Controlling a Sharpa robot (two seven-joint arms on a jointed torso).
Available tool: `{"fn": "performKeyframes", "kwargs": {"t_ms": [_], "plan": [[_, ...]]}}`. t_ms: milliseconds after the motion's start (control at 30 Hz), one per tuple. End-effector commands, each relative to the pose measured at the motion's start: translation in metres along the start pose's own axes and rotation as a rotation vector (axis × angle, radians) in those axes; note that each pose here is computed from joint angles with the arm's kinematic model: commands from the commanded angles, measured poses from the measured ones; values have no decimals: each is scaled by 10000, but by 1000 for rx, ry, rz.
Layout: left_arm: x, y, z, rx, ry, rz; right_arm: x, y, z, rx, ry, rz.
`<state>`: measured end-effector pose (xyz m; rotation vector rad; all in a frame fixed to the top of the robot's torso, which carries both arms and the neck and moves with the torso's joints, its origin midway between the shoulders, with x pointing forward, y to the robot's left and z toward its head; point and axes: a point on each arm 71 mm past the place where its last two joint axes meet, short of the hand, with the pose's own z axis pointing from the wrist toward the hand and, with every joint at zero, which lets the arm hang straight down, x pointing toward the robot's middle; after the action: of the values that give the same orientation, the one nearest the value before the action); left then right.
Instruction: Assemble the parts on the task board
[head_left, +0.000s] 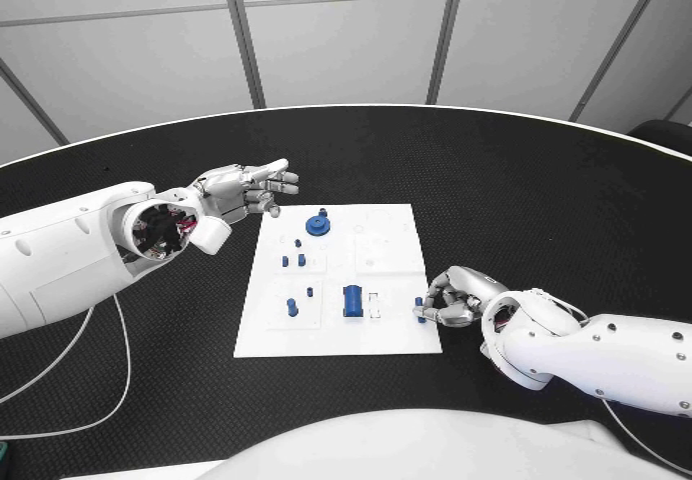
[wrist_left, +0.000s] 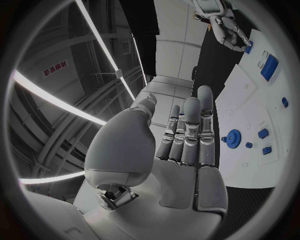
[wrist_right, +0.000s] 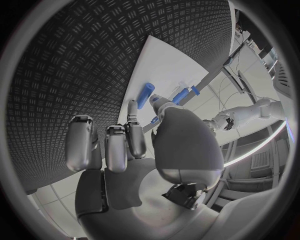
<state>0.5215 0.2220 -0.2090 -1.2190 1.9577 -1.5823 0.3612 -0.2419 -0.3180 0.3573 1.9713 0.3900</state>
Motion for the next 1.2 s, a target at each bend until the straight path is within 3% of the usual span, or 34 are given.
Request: {"fn": "performKeyframes", "kwargs": {"t_ms": [33, 867, 1200], "plan": [[-2, 0, -2, 0, -1, 0, 12, 7, 2, -1, 1, -8], [-4, 2, -22, 0, -3, -1, 62, 60, 90, -26, -3, -153], [-6, 3, -24, -1, -5, -1, 37, 122, 12, -53, -30, -124]]}}
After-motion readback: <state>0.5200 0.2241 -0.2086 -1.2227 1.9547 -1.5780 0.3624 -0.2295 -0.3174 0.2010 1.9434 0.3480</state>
